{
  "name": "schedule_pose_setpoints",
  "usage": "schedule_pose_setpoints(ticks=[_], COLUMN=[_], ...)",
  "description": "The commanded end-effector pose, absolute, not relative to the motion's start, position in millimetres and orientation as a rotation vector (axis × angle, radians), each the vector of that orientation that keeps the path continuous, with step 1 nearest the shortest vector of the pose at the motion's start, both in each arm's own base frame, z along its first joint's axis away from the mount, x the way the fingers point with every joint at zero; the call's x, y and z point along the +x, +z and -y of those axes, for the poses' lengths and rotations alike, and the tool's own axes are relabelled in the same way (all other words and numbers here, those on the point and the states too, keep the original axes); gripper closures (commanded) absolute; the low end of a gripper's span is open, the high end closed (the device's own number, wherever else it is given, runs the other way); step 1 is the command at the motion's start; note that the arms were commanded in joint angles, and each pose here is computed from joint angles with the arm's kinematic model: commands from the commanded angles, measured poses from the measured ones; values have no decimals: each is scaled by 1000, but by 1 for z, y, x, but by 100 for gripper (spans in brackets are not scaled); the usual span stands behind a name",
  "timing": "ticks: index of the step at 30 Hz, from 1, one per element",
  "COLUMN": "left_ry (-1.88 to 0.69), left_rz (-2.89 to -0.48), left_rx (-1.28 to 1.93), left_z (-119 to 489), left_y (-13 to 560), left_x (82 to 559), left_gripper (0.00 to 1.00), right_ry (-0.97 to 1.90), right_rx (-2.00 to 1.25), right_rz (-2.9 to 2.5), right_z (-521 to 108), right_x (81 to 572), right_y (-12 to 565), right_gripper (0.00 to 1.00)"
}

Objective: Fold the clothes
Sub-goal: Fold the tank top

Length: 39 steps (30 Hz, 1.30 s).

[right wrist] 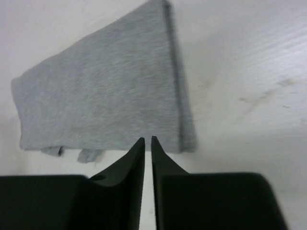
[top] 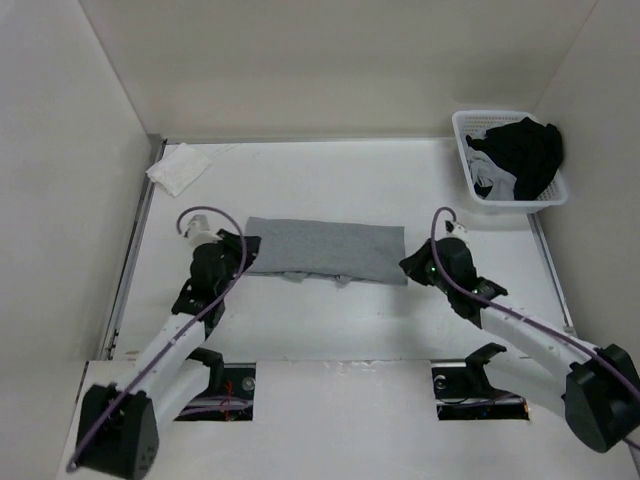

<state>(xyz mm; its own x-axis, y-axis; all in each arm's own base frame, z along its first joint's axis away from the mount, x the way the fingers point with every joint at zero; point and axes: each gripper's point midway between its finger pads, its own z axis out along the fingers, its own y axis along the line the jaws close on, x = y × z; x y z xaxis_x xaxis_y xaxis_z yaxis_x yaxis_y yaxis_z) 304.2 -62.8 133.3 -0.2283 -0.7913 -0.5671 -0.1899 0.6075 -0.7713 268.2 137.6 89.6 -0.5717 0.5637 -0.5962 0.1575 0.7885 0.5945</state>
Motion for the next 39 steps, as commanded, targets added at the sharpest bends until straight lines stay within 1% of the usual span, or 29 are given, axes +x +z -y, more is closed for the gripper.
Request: schedule_pose_setpoints(ticks=[1,2,5,9,13,17,22,23,26,28,30,33,35,39], left_ry=[-821,-837,-895,-928,-926,-887,-871,-878,-901,-924,-942,-953,-952,-969], left_rz=[-1773,-1791,-1849,-1947,-2032,-2083,-2096,-2085,-2039,-2001,-1967,-1942,-1934,-1933], left_rx=[-631,-588,-509,-484,-525,-553,-593,-594,-582,-567,-550,-535,-527,-506], left_z=[134,157,211,248,245,229,211,209,206,206,208,210,210,214], left_y=[166,166,154,117,77,50,41,44,61,76,89,102,105,107], left_x=[316,318,322,324,316,303,294,294,294,296,298,302,304,304], left_gripper=[84,84,84,85,87,87,87,87,85,83,82,81,80,80], right_ry=[754,798,888,958,971,936,918,920,928,878,799,696,642,628], right_rx=[326,269,192,182,249,303,350,351,334,379,478,594,631,634], right_rz=[-2099,-2108,-2102,-2130,-2187,-2213,-2217,-2210,-2135,-2067,-2033,-2036,-2063,-2145], right_z=[-190,-209,-248,-279,-278,-259,-241,-238,-224,-199,-164,-127,-114,-116], right_x=[282,282,288,298,292,283,274,272,270,279,292,308,316,323], right_y=[131,134,135,111,79,59,56,60,86,98,97,89,80,60], right_gripper=[93,96,97,99,99,99,97,95,83,73,65,58,56,53])
